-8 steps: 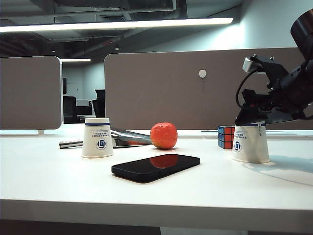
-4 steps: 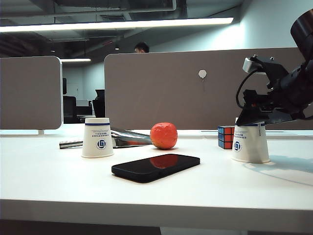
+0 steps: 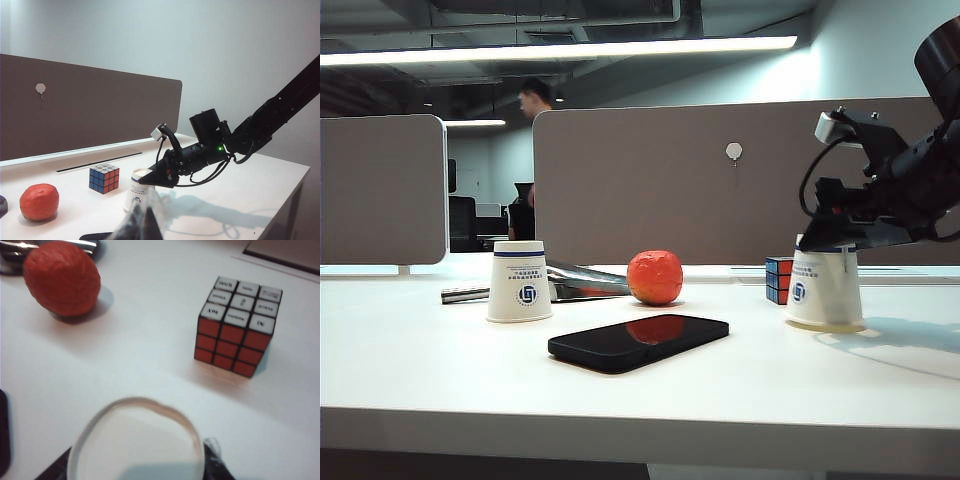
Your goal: Carefully pick up the cup on the right and stack it on top of the cup on the left.
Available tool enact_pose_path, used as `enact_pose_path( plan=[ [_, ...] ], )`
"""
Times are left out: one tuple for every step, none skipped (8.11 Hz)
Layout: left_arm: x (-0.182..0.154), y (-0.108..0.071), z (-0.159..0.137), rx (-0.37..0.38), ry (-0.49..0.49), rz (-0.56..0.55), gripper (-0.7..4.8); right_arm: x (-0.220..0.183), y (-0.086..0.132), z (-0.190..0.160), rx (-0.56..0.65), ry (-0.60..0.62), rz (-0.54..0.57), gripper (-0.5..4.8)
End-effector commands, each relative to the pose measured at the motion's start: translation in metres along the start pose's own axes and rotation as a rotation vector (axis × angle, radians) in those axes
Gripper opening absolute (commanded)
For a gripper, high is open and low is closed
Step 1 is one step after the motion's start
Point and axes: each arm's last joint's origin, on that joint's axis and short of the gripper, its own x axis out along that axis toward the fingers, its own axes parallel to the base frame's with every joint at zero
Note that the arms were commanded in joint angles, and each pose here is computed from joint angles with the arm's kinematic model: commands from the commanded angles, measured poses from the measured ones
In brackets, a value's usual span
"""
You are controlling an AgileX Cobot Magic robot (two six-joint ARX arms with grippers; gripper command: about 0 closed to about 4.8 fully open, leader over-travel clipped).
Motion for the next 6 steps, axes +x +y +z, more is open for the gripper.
enact_pose_path(
  plan=[
    [0.000,0.000,0.002,0.006,-0.007,-0.001,-0.05,-0.001,0.004,0.018,0.048,-0.156,0.105,3.01],
    [0.000,0.000,0.001,0.006,-0.007,-0.001,-0.05,-0.001,0.009,0.021,0.036,-0.181,0.120,3.01],
    [0.000,0.000,0.002,0.006,-0.008,0.004,-0.05,0.003,0.024,0.030,0.008,-0.211,0.163,3.01],
    [0.000,0.000,0.002,0.006,-0.012,0.017,-0.05,0.005,0.033,0.037,-0.008,-0.230,0.189,3.01],
    [0.000,0.000,0.002,0.006,-0.012,0.018,-0.05,0.007,0.047,0.051,-0.032,-0.263,0.232,3.01],
    [0.000,0.004,0.002,0.000,-0.043,0.143,-0.05,0.009,0.076,0.082,-0.081,-0.335,0.261,3.01]
  ],
)
